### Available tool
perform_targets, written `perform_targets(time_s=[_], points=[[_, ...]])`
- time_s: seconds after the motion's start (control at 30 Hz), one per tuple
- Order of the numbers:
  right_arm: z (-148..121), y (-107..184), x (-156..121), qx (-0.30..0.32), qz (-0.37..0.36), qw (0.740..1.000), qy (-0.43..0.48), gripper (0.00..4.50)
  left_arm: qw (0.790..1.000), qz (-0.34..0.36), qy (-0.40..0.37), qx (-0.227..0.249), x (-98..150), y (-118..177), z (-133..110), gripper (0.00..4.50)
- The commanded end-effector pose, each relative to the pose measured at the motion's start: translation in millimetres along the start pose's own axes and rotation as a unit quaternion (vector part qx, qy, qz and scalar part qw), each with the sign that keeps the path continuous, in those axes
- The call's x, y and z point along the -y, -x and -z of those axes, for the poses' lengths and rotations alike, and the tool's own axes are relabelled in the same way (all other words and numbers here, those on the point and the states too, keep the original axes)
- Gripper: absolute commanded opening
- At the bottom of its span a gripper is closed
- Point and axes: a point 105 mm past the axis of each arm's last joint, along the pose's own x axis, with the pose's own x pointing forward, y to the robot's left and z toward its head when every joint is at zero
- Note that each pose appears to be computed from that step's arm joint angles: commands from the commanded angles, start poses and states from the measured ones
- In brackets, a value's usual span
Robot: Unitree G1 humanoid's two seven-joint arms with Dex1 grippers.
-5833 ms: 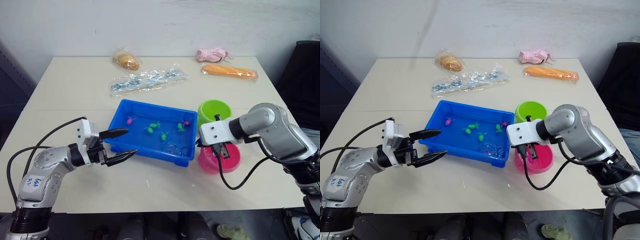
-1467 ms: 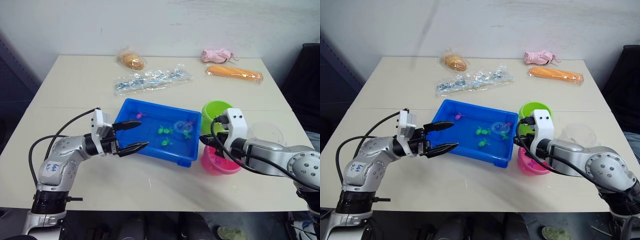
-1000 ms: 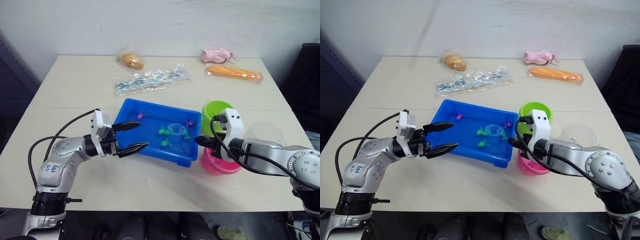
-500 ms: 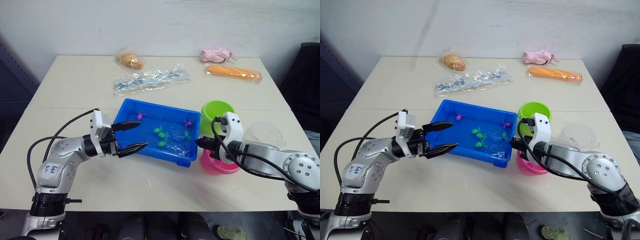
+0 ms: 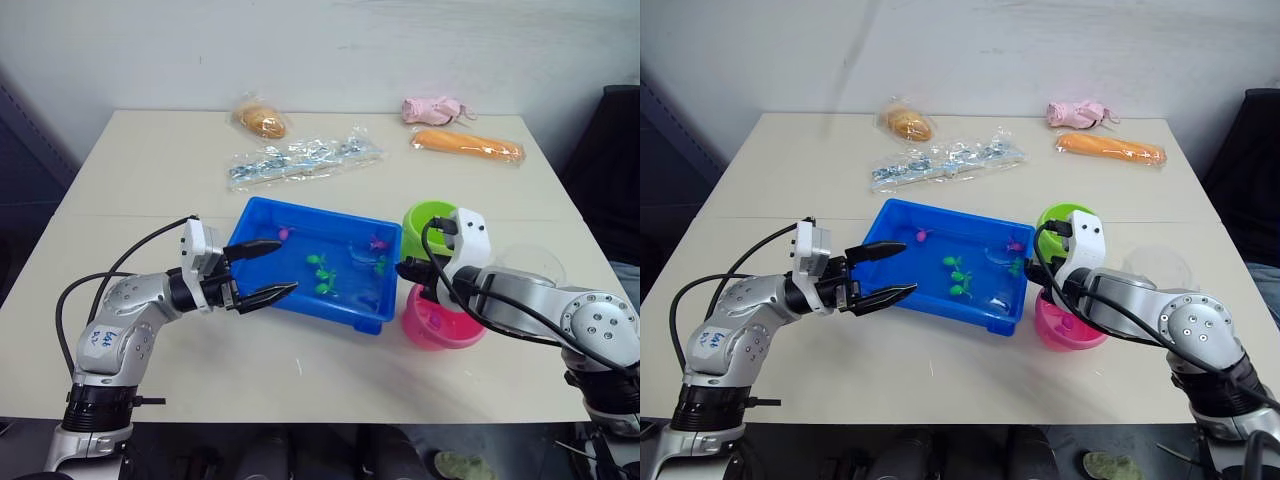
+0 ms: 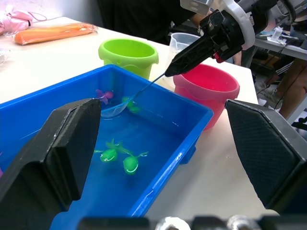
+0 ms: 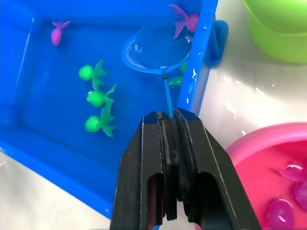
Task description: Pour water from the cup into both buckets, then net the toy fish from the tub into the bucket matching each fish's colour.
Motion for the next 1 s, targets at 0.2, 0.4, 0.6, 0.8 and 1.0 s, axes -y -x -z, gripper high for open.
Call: perform_targets(time_s=[0.2,0.4,0.6,0.8,1.0], points=[[4,8,-16,-0.013,-0.041,0.999,-0.006,0.0,1.0,0.003,-0.02,0.015,3,-2,-10,4.46],[7,8,-4,-0.014,-0.004,0.999,0.034,0.0,1.0,0.002,-0.02,0.016,3,-2,-9,4.46],[5,11,-3,0.006,-0.008,0.993,0.121,0.0,1.0,0.003,-0.019,0.015,3,-2,-9,4.46],[10,21,-10,0.025,-0.054,0.983,0.176,0.0,1.0,0.002,-0.018,0.013,2,-1,-8,4.46],[8,41,-20,0.052,-0.115,0.972,0.199,0.0,1.0,0.005,-0.017,0.011,2,1,-8,4.46]])
